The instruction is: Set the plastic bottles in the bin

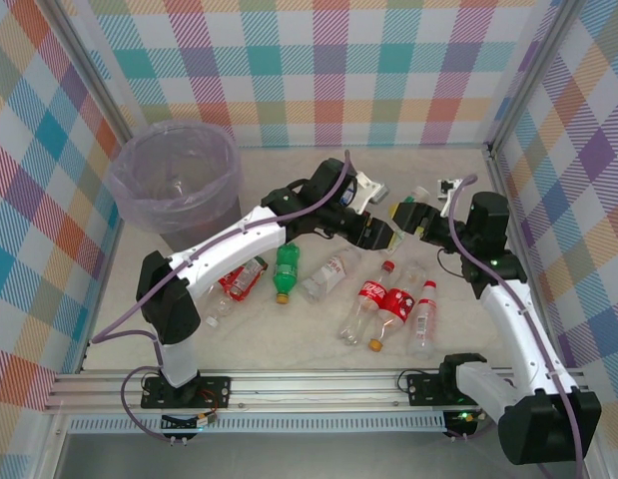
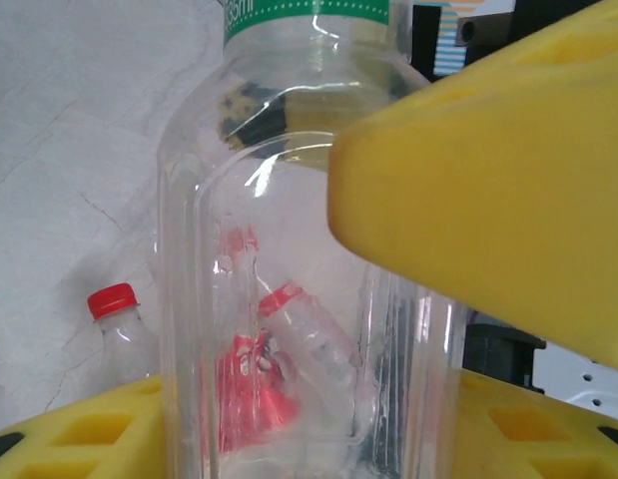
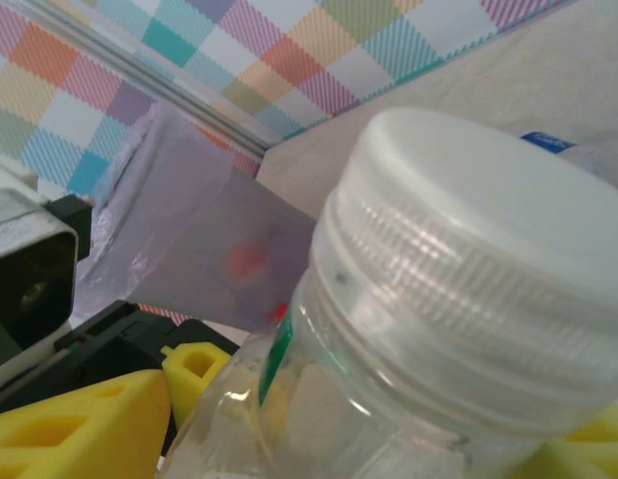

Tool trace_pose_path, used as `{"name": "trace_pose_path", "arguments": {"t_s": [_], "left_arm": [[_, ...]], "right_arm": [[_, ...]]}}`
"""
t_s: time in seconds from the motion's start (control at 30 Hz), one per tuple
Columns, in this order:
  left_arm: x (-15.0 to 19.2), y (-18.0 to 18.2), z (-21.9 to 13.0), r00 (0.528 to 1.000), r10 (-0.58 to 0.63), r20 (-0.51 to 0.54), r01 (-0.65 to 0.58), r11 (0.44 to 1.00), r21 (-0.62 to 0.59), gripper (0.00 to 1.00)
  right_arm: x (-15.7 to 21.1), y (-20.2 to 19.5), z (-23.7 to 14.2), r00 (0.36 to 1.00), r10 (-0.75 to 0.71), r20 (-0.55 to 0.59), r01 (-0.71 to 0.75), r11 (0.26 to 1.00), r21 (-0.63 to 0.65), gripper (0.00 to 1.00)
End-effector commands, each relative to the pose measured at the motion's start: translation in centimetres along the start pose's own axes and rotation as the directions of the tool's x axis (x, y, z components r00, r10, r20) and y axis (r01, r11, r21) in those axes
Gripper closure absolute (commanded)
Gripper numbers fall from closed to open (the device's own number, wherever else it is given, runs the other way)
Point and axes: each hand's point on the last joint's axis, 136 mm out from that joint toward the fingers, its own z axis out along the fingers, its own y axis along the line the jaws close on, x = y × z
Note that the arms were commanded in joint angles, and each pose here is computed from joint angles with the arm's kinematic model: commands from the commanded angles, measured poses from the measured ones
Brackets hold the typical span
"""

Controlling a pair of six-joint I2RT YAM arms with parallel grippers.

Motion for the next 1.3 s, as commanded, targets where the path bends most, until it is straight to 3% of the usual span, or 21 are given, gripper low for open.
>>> {"name": "trace_pose_path", "arguments": {"t_s": [0.0, 0.17, 0.3, 0.4, 0.57, 0.77, 0.87, 1.03, 1.13, 1.27], "left_arm": [[-1.9, 0.6, -0.3, 0.998, 0.020, 0.063, -0.018, 0.999, -0.036, 0.51], [-2.8, 1.6, -0.8, 0.995, 0.015, 0.101, -0.008, 0.998, -0.069, 0.52], [-4.0, 2.5, -1.9, 0.989, 0.014, 0.146, 0.003, 0.993, -0.114, 0.54], [-5.7, 3.2, -4.3, 0.978, 0.037, 0.205, 0.007, 0.977, -0.212, 0.57], [-8.3, 4.3, -11.3, 0.953, 0.048, 0.299, 0.066, 0.930, -0.361, 0.63], [-9.5, 7.3, -22.8, 0.893, 0.051, 0.448, 0.202, 0.842, -0.500, 0.73], [-9.5, 9.2, -29.8, 0.854, 0.070, 0.515, 0.288, 0.761, -0.581, 0.74], [-4.6, 14.1, -39.4, 0.840, 0.030, 0.541, 0.450, 0.519, -0.727, 0.79], [-1.0, 16.9, -41.4, 0.879, -0.026, 0.476, 0.446, 0.399, -0.801, 0.82], [2.3, 20.5, -40.2, 0.907, -0.147, 0.394, 0.420, 0.373, -0.827, 0.85]], "right_arm": [[-0.7, -0.3, -1.8, 0.998, -0.047, 0.035, 0.043, 0.992, 0.122, 0.17], [-1.1, -0.4, -4.5, 0.994, -0.071, 0.082, 0.049, 0.970, 0.240, 0.03], [-1.2, -0.9, -6.3, 0.991, -0.073, 0.112, 0.033, 0.946, 0.323, 0.01], [-1.3, -2.3, -7.2, 0.990, -0.069, 0.125, 0.011, 0.909, 0.416, 0.01], [-1.8, -4.3, -6.1, 0.993, -0.041, 0.113, -0.017, 0.882, 0.471, 0.01], [-1.7, -3.9, -2.3, 0.996, 0.027, 0.080, -0.052, 0.944, 0.325, 0.01], [-1.8, -3.5, -1.2, 0.998, 0.034, 0.062, -0.049, 0.962, 0.269, 0.01], [-1.8, -3.6, -1.7, 0.999, -0.010, 0.044, -0.003, 0.954, 0.299, 0.01], [-1.6, -4.0, -2.2, 0.999, -0.023, 0.043, 0.007, 0.942, 0.335, 0.00], [-1.4, -4.2, -2.5, 0.999, -0.025, 0.035, 0.011, 0.934, 0.356, 0.00]]}}
